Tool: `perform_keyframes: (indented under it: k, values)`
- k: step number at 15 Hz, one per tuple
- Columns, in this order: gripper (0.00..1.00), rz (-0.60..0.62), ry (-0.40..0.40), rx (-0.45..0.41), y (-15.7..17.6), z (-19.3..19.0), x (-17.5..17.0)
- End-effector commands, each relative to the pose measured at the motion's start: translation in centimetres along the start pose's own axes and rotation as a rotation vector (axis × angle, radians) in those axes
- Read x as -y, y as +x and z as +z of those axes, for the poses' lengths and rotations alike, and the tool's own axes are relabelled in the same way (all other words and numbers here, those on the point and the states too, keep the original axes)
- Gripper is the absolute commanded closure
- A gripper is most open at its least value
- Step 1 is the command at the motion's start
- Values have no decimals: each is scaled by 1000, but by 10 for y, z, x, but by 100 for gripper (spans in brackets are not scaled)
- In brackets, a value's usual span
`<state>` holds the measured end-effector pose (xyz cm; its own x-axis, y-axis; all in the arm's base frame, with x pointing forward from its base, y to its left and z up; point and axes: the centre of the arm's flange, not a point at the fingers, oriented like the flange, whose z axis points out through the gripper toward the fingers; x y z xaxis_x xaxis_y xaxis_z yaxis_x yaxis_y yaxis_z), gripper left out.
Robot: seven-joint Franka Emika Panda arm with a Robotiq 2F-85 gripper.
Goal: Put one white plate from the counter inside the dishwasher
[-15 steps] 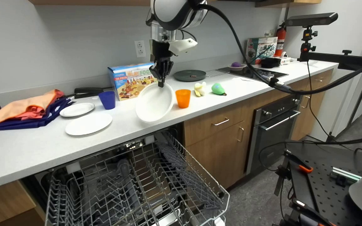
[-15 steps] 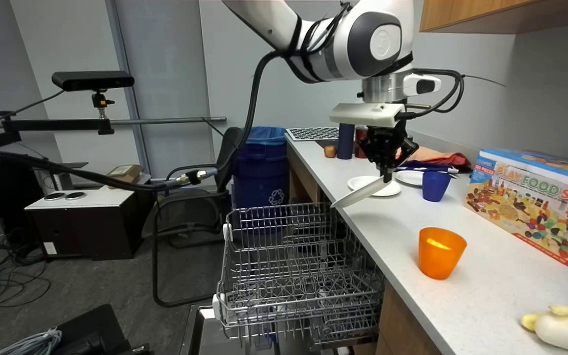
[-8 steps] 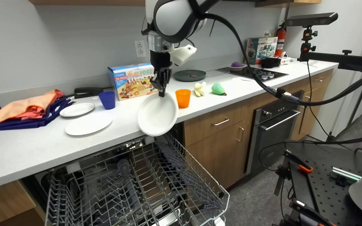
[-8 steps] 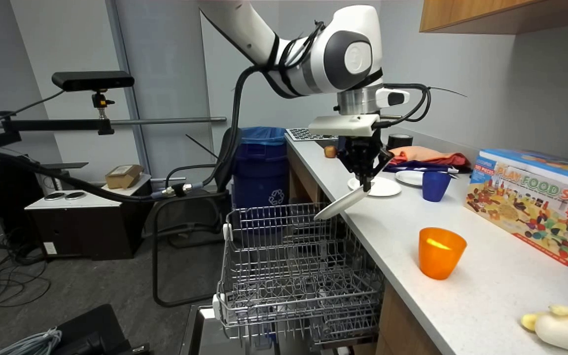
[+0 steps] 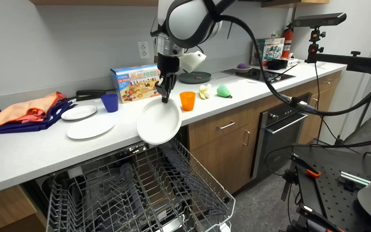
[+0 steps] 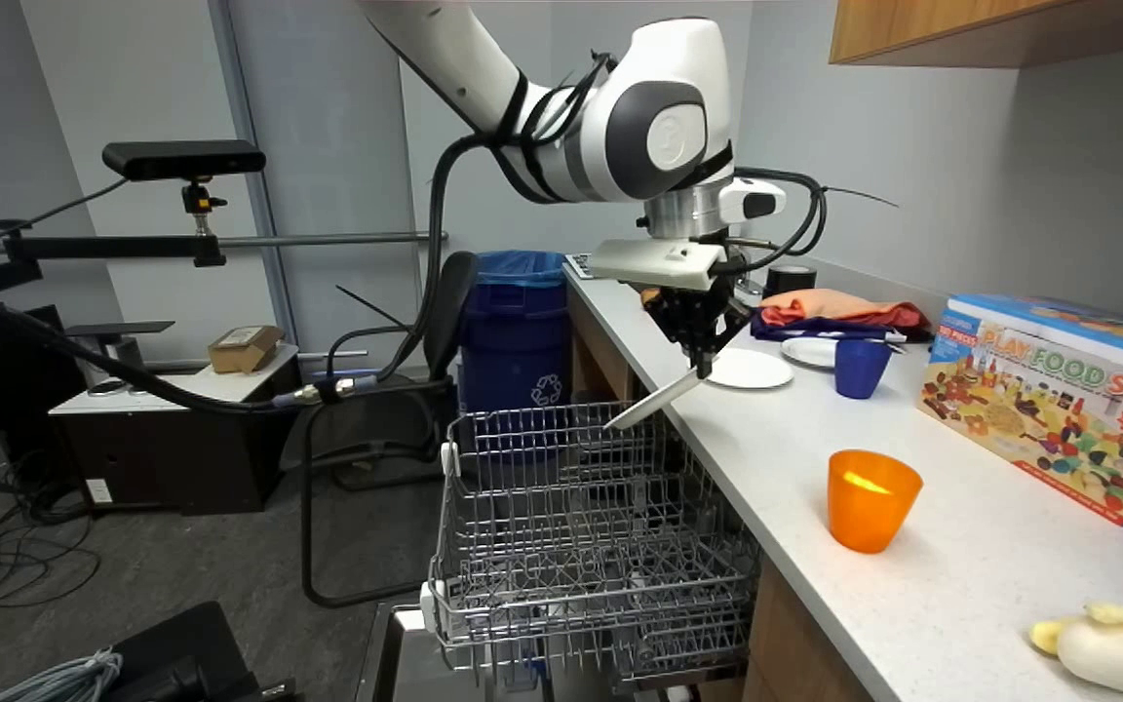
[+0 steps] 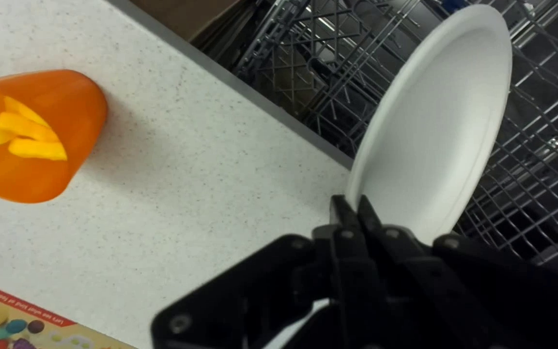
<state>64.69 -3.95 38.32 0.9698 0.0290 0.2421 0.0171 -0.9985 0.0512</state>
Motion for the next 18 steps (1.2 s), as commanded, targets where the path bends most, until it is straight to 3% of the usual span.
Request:
perform_keyframes:
  k: [1,5,11,18]
  values:
    - [99,31,83,-29,-16,-9,11]
    - [99,16,70,-19,-21,-15,11]
    - [99,-168,59,-46,-19,-36,-4]
    - [99,-242,54,-56,-20,-49,-10]
